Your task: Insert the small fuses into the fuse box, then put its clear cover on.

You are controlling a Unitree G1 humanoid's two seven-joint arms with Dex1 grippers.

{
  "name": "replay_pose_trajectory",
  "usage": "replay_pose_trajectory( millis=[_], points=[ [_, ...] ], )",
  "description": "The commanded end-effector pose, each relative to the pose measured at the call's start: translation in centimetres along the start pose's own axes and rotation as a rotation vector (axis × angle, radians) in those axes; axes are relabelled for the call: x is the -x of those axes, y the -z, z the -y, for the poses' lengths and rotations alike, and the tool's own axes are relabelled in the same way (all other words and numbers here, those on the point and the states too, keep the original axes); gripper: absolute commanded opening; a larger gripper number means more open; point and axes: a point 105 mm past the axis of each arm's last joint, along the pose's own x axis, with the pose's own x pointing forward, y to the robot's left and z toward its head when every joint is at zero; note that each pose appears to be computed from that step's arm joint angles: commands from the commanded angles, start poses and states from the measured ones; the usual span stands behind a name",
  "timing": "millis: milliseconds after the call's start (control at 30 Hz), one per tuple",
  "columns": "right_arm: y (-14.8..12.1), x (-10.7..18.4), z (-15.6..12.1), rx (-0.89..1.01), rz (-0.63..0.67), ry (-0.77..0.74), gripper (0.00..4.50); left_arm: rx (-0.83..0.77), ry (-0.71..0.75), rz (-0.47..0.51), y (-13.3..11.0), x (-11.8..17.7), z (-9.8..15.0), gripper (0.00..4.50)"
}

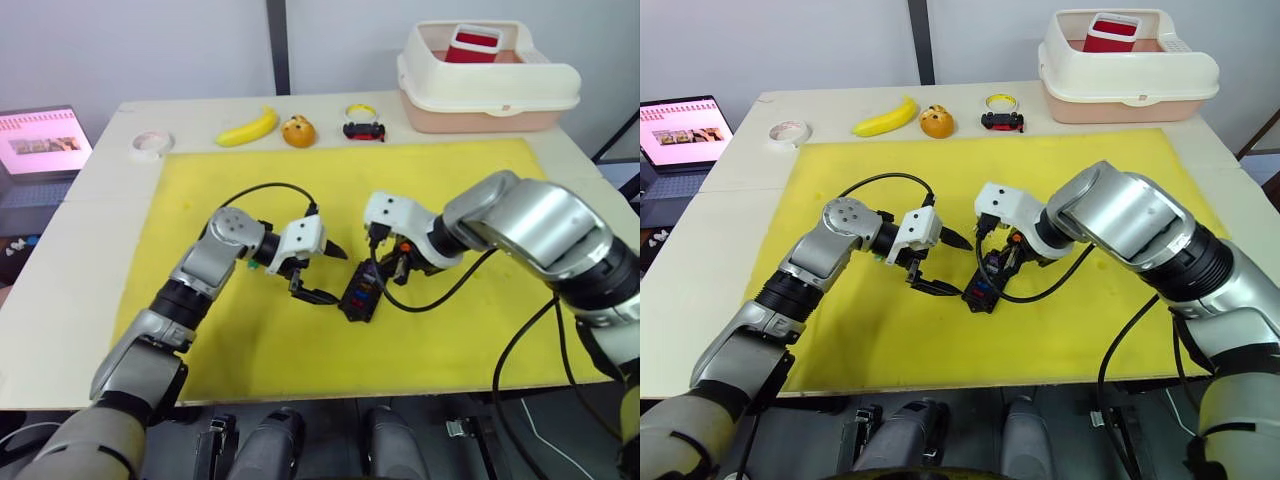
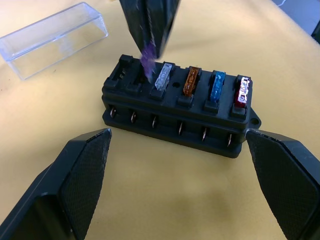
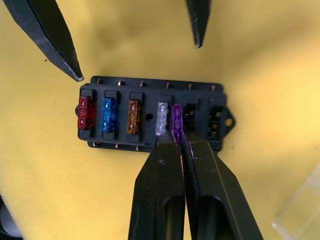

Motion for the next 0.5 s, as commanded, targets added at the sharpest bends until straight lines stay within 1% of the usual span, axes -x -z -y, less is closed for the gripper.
replay_pose_trajectory(
  millis=[33, 500],
  points=[
    [-0.45, 0.65, 0.47, 0.028, 0.028, 0.040, 0.00, -0.040, -0.008, 0.022, -0.98, 0.24, -0.11, 4.48],
    [-1.09, 1.35, 0.68, 0.034, 0.053, 0.052, 0.00, -0.037, 0.008, 0.026, -1.25, 0.14, 0.13, 4.48]
  ],
)
